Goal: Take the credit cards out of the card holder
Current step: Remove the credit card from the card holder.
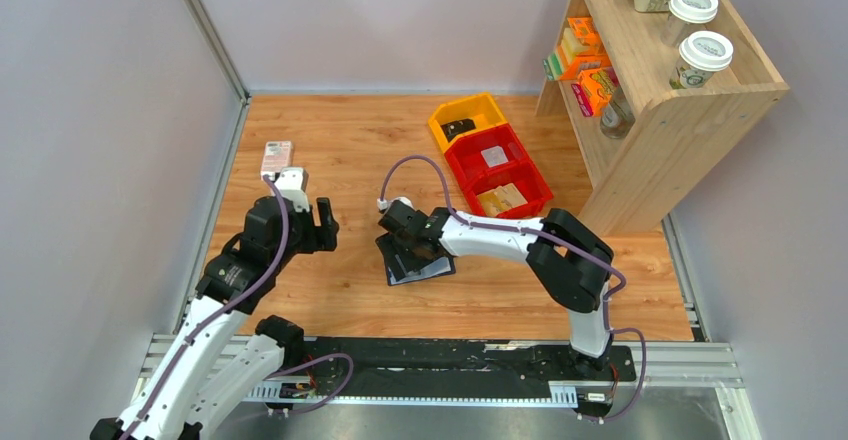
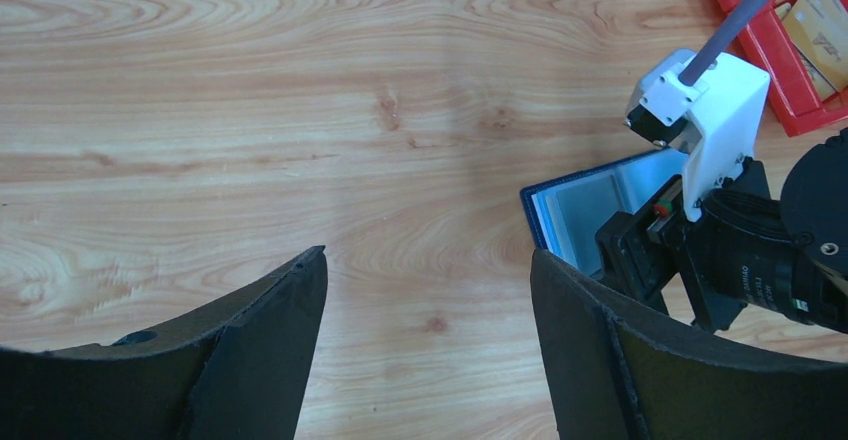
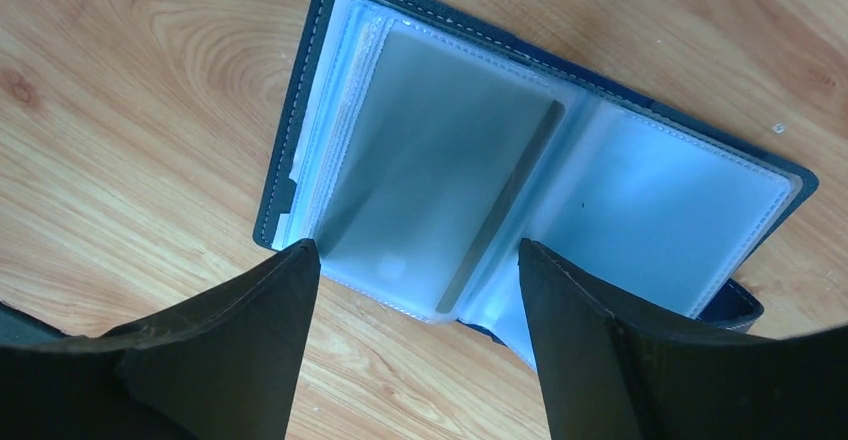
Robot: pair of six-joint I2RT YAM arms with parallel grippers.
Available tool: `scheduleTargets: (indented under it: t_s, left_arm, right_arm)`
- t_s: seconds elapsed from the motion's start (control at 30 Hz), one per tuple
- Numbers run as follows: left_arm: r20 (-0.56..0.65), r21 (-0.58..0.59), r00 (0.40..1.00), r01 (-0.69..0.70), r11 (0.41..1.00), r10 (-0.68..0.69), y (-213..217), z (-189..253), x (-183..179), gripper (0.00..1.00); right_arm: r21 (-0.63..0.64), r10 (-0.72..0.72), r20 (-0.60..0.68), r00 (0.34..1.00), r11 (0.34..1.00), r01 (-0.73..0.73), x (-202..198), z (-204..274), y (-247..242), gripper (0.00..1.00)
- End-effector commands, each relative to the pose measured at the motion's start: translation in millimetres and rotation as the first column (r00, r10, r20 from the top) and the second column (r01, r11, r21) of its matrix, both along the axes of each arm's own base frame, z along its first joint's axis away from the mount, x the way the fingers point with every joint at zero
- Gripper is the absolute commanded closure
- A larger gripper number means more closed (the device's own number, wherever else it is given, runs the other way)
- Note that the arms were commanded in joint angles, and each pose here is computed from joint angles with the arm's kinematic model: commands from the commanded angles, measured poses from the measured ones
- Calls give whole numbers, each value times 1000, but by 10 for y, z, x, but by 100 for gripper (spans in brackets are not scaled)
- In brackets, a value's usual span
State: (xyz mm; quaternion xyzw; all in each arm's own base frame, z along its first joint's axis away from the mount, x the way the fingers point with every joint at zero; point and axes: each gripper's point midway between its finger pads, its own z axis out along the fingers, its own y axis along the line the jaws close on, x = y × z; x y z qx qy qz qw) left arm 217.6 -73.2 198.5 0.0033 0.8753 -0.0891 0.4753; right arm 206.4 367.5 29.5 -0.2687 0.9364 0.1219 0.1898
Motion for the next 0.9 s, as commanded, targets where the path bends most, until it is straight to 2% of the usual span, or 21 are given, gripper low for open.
scheduleTargets:
  t_s: [0.0, 0.17, 0.27, 0.47, 0.77, 0.83, 0.87]
  left_arm:
    - [-25, -39, 999, 26, 999, -27, -101, -43, 10, 19]
    - [-51, -75, 997, 51, 996, -55, -208, -100, 31, 19]
    - [-61, -95, 996, 61, 994, -67, -257, -126, 37, 19]
    - [-85, -173, 991, 84, 981, -100, -422, -206, 61, 20]
    - [-193, -372, 962, 110, 922, -192, -839, -548, 54, 21]
    - [-218, -415, 951, 115, 903, -221, -944, -648, 64, 27]
    - [-231, -430, 943, 121, 895, -239, -998, -714, 82, 36]
  right_arm:
    - [3, -6, 2, 1000, 1000, 6, 33, -9, 89, 24]
    - [-41, -15, 9, 1000, 999, 15, 38, -119, -10, 28]
    - [-28, -3, -10, 1000, 1000, 2, 1, -155, -41, 36]
    - [68, 10, -72, 997, 998, -5, -48, -174, -11, 57]
    - [198, -2, -138, 990, 980, 29, -50, -198, -12, 67]
    - [211, -7, -144, 990, 977, 38, -39, -205, -15, 67]
    - [213, -6, -147, 989, 976, 38, -41, -214, -16, 68]
